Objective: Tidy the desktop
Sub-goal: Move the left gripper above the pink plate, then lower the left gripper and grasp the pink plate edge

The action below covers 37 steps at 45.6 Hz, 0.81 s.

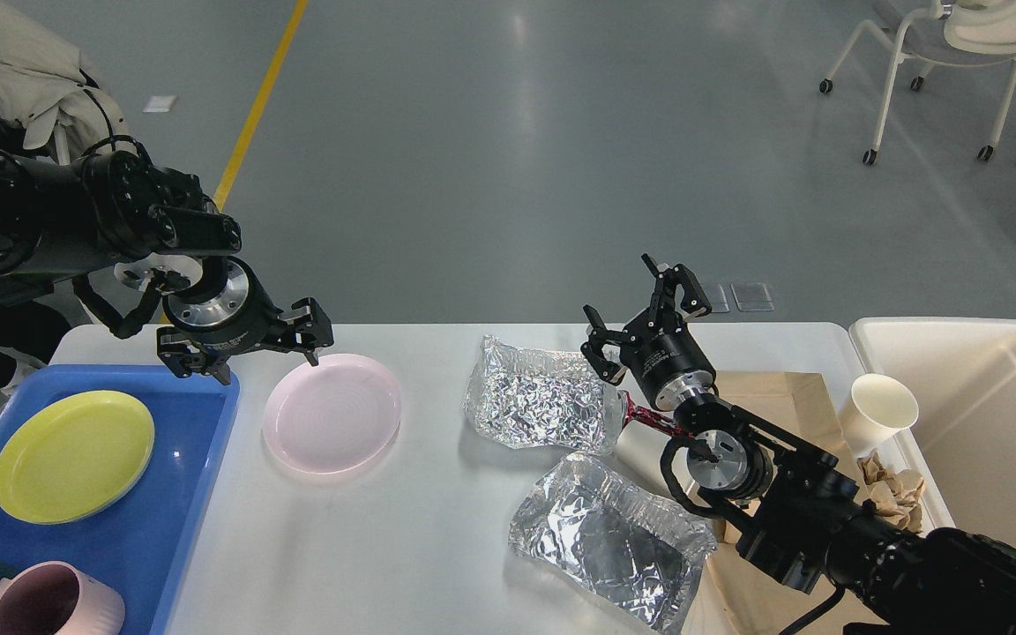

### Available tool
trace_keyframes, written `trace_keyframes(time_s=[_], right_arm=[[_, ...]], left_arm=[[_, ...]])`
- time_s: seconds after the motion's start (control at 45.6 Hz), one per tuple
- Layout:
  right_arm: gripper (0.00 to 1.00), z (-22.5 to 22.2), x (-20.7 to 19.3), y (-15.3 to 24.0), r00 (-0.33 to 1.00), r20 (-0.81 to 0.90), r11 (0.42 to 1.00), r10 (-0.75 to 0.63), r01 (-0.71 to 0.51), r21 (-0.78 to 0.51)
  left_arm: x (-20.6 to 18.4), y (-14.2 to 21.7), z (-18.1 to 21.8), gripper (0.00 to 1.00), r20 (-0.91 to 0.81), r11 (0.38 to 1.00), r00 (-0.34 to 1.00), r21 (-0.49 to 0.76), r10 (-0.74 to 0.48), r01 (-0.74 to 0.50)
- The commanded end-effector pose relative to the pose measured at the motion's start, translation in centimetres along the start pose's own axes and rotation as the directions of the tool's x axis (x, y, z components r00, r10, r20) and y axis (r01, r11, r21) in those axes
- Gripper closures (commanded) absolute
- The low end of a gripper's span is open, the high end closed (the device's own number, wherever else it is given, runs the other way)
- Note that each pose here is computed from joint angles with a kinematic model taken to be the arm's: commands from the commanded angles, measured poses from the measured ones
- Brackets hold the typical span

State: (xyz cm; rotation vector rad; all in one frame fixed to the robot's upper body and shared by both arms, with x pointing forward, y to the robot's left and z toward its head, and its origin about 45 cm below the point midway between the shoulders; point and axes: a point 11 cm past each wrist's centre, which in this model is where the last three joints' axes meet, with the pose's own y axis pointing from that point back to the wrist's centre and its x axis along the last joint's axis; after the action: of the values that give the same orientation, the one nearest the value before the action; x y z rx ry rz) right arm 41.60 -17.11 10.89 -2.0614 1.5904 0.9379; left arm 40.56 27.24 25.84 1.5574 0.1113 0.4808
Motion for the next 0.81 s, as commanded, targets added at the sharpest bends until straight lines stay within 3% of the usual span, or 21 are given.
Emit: trace_keyframes(time_s=[0.0,0.789], right_arm=[[0.0,0.0,0.0,0.0,1.0,0.0,1.0,0.0,0.0,0.0],[0.0,0.0,0.0,0.0,1.0,0.0,1.0,0.0,0.0,0.0]], left_arm=[[-0.1,0.0,-0.1,0.03,-0.001,1.0,1.0,0.001,-0.002,0.002],[-1.9,-0.2,-0.4,0.03,0.005,0.998,0.998,0.018,-0.059,0.059]])
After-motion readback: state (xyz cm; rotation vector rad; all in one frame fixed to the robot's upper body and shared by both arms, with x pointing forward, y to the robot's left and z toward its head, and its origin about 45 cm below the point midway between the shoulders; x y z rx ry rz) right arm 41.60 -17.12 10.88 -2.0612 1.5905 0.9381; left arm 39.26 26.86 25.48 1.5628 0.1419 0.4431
